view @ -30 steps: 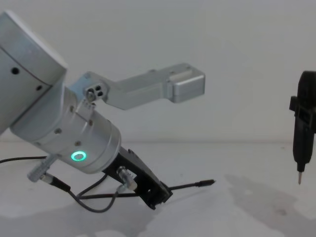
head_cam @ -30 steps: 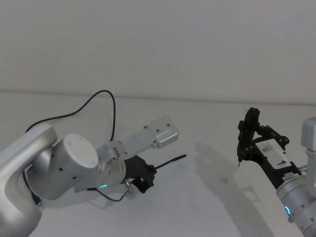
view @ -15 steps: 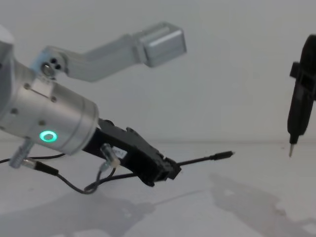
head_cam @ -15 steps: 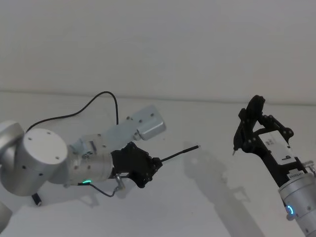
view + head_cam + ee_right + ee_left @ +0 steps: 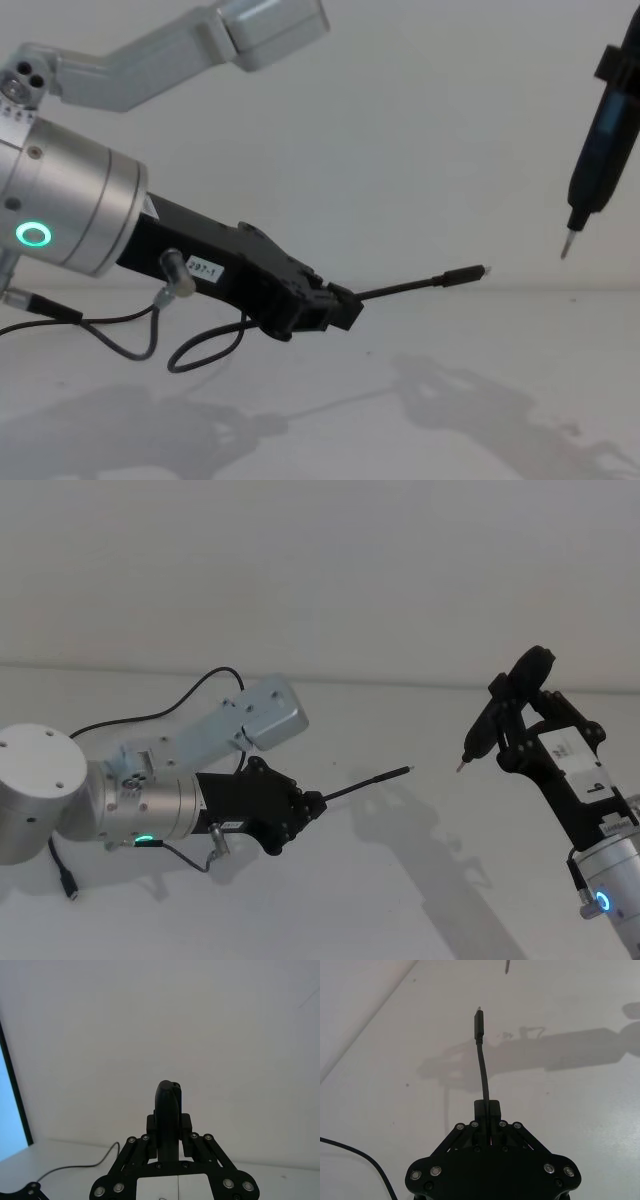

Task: Pick up the data cable with the one hand.

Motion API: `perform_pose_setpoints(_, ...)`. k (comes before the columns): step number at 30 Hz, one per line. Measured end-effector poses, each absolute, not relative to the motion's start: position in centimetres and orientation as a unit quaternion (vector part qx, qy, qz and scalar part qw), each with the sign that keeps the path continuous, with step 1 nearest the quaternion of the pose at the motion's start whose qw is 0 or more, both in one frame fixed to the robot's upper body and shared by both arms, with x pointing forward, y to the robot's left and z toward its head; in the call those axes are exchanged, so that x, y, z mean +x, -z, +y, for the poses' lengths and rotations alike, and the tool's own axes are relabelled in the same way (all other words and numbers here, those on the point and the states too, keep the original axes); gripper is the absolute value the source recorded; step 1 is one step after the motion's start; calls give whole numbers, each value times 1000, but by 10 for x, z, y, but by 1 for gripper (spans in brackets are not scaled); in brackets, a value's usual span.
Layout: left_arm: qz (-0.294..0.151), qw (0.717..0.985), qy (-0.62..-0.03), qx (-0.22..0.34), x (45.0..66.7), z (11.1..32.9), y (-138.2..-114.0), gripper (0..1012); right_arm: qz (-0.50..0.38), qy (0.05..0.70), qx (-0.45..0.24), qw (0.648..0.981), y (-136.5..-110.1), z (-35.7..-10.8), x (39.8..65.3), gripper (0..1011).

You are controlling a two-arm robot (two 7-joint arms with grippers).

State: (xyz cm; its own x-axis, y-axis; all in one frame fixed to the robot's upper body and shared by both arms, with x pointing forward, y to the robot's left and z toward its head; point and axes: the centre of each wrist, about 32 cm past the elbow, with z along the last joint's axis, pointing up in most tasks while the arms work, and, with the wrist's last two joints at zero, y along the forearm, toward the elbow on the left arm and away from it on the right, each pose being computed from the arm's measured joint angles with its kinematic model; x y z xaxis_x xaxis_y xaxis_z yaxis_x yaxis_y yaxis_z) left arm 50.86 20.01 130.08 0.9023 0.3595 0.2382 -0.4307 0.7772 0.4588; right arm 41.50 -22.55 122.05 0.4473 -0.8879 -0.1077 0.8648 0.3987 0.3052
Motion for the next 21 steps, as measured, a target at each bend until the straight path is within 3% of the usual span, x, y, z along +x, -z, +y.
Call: perform_pose_setpoints(21,-71,947,-194,244,508,210,-1307,49,3,486,194,852,-1222,-221,425,268)
